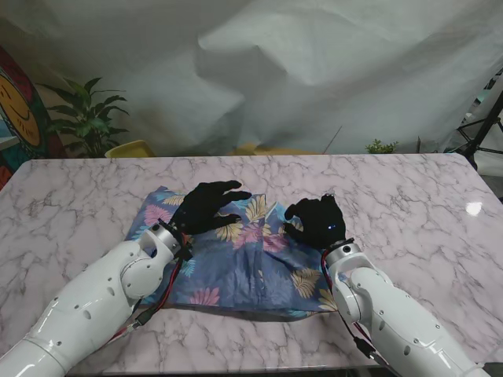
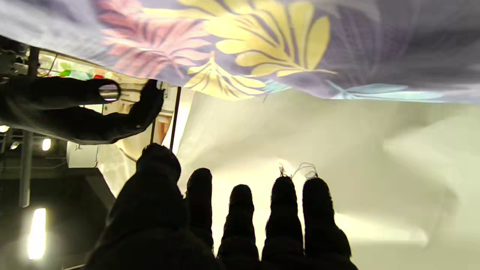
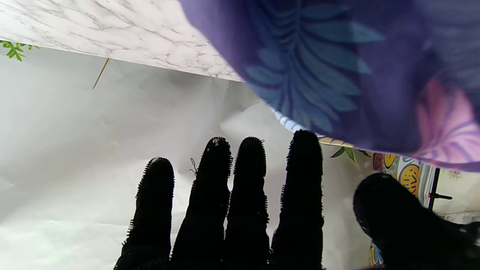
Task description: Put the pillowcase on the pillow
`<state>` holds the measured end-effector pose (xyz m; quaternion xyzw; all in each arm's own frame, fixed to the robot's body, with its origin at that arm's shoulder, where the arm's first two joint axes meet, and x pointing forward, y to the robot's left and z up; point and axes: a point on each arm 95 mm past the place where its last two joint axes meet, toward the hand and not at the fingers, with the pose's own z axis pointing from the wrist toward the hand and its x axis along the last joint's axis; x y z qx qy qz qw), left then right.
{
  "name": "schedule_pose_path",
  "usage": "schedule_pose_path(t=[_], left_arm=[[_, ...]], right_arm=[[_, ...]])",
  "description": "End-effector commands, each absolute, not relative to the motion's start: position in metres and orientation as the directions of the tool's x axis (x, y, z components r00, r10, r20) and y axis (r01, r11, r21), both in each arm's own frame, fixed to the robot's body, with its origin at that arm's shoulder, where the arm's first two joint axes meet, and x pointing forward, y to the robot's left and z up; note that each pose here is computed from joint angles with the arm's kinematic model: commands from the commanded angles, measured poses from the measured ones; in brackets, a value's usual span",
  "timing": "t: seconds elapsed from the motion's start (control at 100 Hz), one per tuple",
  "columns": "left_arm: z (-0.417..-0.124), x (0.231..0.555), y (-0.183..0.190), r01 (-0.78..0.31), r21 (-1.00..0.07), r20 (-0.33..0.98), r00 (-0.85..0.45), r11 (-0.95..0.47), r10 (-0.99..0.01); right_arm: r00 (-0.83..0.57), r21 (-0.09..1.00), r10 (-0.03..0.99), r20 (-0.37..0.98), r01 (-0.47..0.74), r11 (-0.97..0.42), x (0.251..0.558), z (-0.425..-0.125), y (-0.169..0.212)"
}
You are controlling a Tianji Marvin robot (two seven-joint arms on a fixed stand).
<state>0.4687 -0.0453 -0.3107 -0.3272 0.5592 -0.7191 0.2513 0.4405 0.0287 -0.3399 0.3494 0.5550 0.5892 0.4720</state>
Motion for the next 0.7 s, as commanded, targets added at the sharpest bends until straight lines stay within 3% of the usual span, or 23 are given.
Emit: schedule_pose_path(t=[0.0,0.28,0.69], left_arm=[[-0.308,0.479,-0.042,-0.039,-0.979,0.175,-0.658,-0.199,-0.733],[-0.334,0.5,-0.034,-0.185,-0.983,0.12,-0.607,-0.007,-0.785],[-0.36,0.498,-0.046,-0.257,-0.95,0.295,-0.548,-0.178,-0.783]], right_arm=[[-0.326,0.986,0.939,-0.107,-0.159,0.057,0.442,-0.344,0.035],[-0.421,0.991,0.903,-0.089,-0.132,0.036,0.448,-0.361,0.059],[-0.541,0.994,0.841,-0.031,-0.102,-0.029,0.442,-0.366,0.073]])
